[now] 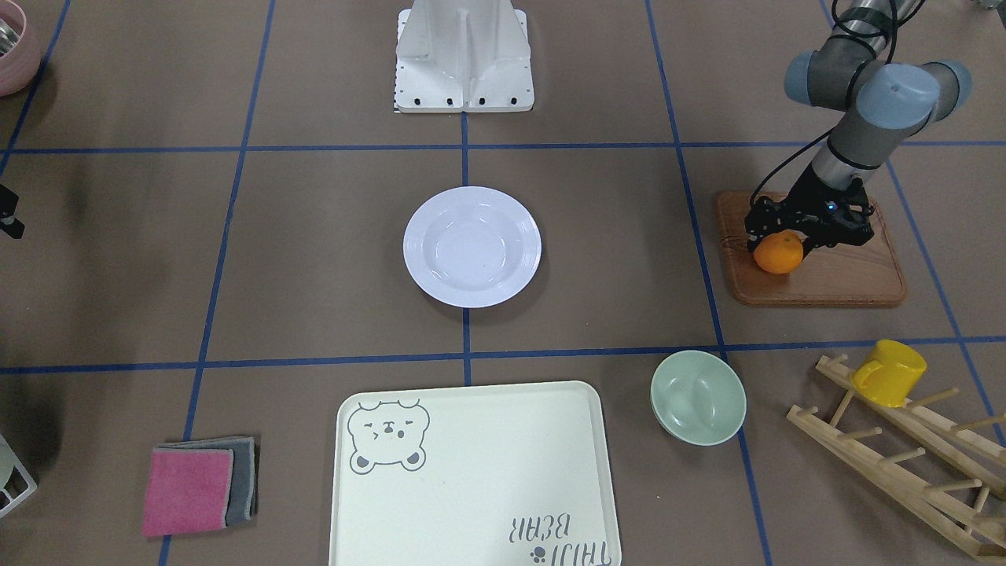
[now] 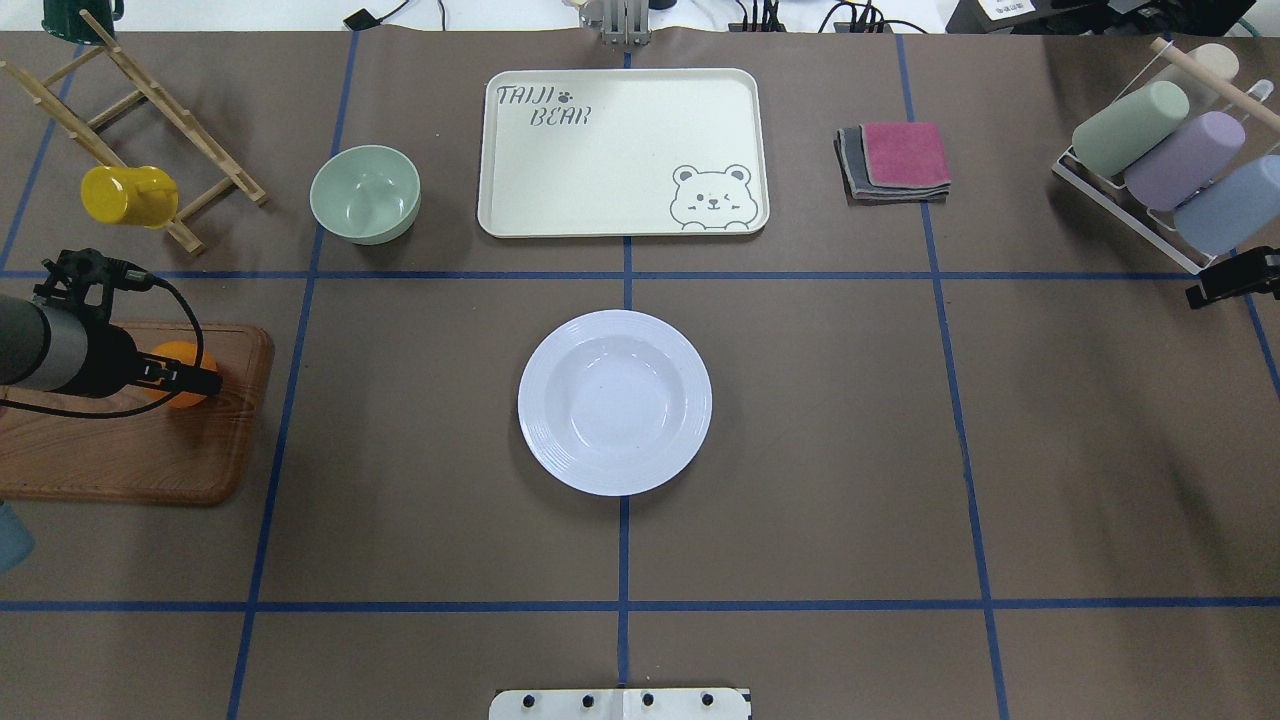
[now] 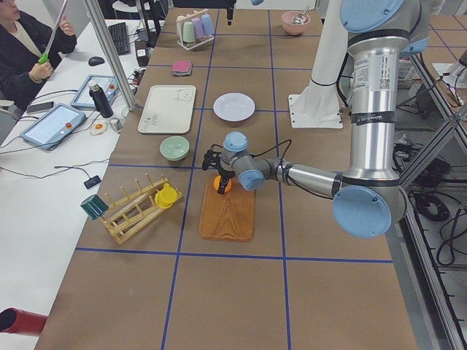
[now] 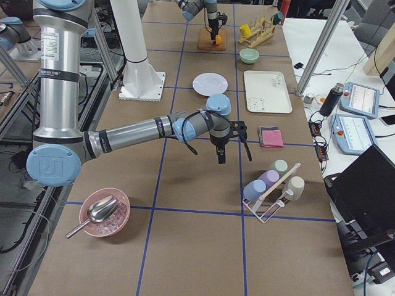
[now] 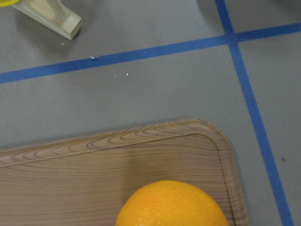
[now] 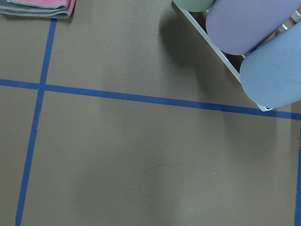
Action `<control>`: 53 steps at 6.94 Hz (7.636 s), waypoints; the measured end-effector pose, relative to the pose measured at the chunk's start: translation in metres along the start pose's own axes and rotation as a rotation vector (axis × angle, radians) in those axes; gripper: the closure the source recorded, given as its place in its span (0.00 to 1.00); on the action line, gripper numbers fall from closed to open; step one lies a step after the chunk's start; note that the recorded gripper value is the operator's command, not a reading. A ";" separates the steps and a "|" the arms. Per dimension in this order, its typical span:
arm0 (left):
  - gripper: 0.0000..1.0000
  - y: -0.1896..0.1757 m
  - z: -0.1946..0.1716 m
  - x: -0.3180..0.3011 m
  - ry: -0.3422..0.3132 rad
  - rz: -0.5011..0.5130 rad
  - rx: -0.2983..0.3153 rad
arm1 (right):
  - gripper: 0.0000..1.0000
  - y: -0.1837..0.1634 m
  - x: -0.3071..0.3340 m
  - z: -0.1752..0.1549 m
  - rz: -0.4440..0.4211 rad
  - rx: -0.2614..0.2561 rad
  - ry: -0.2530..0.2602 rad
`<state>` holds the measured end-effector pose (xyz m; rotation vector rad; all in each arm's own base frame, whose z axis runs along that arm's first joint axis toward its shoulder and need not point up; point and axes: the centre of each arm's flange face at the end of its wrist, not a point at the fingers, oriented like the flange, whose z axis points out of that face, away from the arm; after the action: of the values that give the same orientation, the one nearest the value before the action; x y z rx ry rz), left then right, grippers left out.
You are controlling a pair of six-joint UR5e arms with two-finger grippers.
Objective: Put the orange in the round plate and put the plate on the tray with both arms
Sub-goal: 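Reach the left gripper down to the orange on the cutting board and grasp it, then carry the orange with the left gripper onto the plate while the right arm moves in, then release the orange and withdraw the left gripper while the right gripper approaches the plate, then lower the right gripper to the plate rim nearest the robot and grasp it, then slide the plate with the orange toward the bear tray using the right gripper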
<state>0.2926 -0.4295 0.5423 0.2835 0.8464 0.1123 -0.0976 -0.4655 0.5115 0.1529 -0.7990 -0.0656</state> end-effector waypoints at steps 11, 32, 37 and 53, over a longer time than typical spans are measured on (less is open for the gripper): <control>0.94 -0.106 -0.014 0.456 -0.037 -0.275 -0.059 | 0.00 -0.003 -0.104 0.019 -0.082 0.109 -0.202; 0.01 -0.054 -0.253 -0.262 -0.110 0.156 -0.182 | 0.09 0.196 -0.443 0.088 0.889 0.448 -0.695; 0.01 -0.036 -0.252 -0.277 -0.100 0.124 -0.189 | 0.16 0.192 -0.485 0.158 1.055 0.455 -0.683; 0.01 -0.037 -0.255 -0.275 -0.102 0.127 -0.182 | 1.00 0.117 -0.512 0.177 1.145 0.547 -0.747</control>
<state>-0.0810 -0.4710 0.5694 0.1702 0.7118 0.2899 -0.5810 -0.3106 0.2890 0.1666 -1.5348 1.2499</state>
